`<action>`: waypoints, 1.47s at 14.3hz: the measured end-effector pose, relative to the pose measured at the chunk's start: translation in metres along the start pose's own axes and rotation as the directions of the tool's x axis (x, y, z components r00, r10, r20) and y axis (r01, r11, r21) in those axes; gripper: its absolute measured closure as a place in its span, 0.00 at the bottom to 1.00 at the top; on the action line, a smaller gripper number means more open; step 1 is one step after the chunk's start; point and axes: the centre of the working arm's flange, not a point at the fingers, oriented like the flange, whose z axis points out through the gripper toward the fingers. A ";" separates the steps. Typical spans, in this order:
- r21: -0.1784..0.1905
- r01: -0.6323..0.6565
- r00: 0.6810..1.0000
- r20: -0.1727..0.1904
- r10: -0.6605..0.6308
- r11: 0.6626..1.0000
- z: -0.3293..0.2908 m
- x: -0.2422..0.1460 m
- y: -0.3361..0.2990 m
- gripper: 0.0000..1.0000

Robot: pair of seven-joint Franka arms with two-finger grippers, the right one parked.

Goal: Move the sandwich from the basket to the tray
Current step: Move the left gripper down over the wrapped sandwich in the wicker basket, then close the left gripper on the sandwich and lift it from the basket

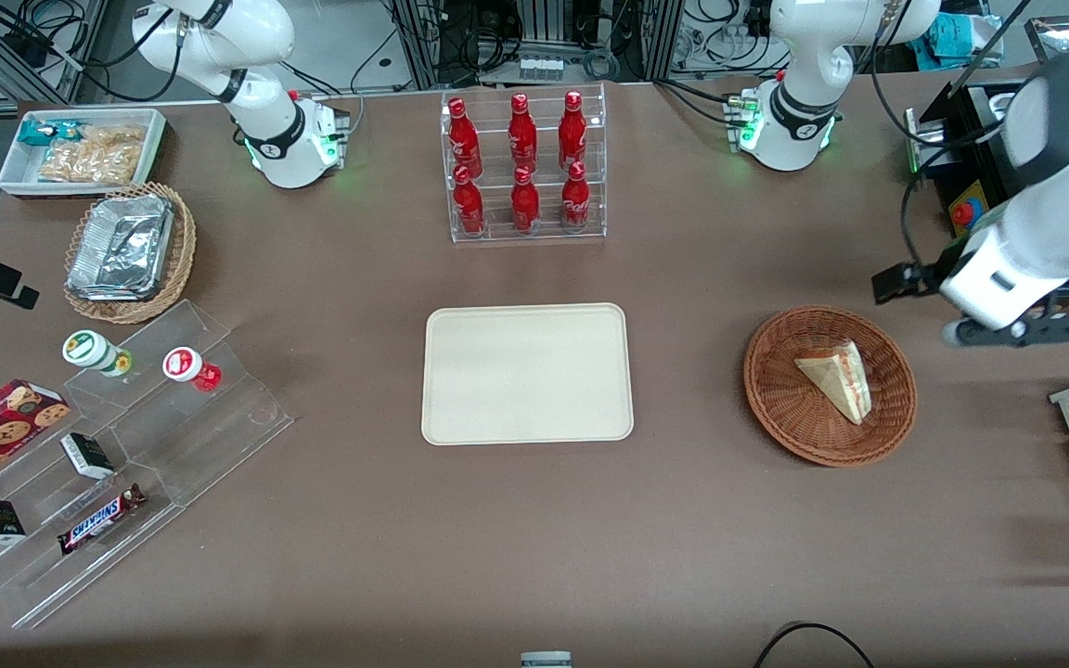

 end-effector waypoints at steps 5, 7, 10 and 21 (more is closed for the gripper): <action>-0.013 0.026 0.995 -0.100 -0.027 1.000 0.121 -0.002 -0.005 0.00; -0.032 0.124 0.983 -0.136 -0.127 0.992 0.152 -0.008 -0.007 0.00; -0.060 0.314 0.939 -0.130 -0.319 0.948 0.176 -0.010 -0.007 0.00; -0.097 0.558 0.816 -0.116 -0.567 0.824 0.233 0.009 -0.015 0.35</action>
